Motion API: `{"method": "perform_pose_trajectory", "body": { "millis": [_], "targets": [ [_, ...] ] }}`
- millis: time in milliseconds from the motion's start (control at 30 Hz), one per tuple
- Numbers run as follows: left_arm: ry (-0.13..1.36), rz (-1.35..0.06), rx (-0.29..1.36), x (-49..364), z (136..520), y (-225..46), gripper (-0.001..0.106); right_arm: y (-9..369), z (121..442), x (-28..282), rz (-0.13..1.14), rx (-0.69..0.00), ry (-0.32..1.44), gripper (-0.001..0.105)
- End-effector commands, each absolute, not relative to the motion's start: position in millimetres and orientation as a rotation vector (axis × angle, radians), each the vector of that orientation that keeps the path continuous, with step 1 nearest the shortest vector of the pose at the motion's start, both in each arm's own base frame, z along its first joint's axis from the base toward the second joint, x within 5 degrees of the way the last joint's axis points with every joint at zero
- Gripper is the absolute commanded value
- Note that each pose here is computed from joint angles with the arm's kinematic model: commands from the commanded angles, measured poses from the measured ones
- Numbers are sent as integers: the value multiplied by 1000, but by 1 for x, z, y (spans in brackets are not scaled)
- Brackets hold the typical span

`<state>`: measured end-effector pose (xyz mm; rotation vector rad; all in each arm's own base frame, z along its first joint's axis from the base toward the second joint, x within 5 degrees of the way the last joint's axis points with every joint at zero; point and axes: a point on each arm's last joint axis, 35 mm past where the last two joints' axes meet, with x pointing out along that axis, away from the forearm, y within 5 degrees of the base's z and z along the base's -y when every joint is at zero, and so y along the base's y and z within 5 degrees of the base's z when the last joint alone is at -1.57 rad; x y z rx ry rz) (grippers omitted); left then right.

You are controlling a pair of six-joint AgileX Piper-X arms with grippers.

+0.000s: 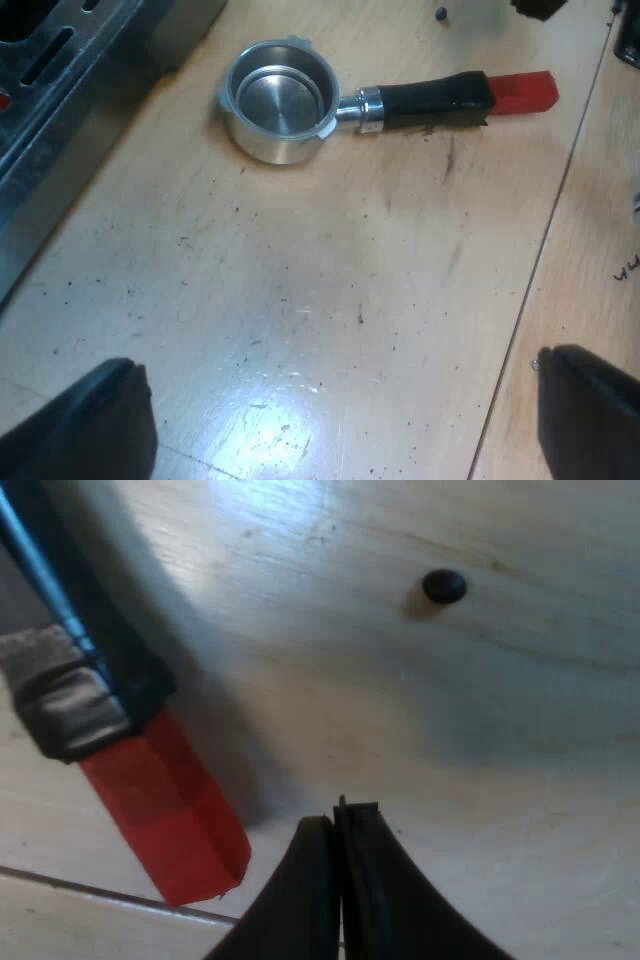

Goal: Put the handle in the coffee machine

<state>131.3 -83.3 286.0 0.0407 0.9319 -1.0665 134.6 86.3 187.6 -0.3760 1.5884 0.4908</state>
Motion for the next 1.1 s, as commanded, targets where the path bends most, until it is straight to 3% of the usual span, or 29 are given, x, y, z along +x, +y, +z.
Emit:
{"method": "perform_pose_trajectory", "body": {
  "millis": [33,533,933,1100],
  "targets": [
    [919,-1060,54,132,288,-84,80,87,182,136,485,-379,1611,0],
    [919,-1060,55,132,288,-84,80,98,158,151,470,-379,1636,0],
    [919,-1060,55,132,288,-84,80,135,141,140,538,-502,1606,0],
    [923,-1053,58,132,288,-83,80,153,144,135,574,-512,1564,0]
  ]
}}
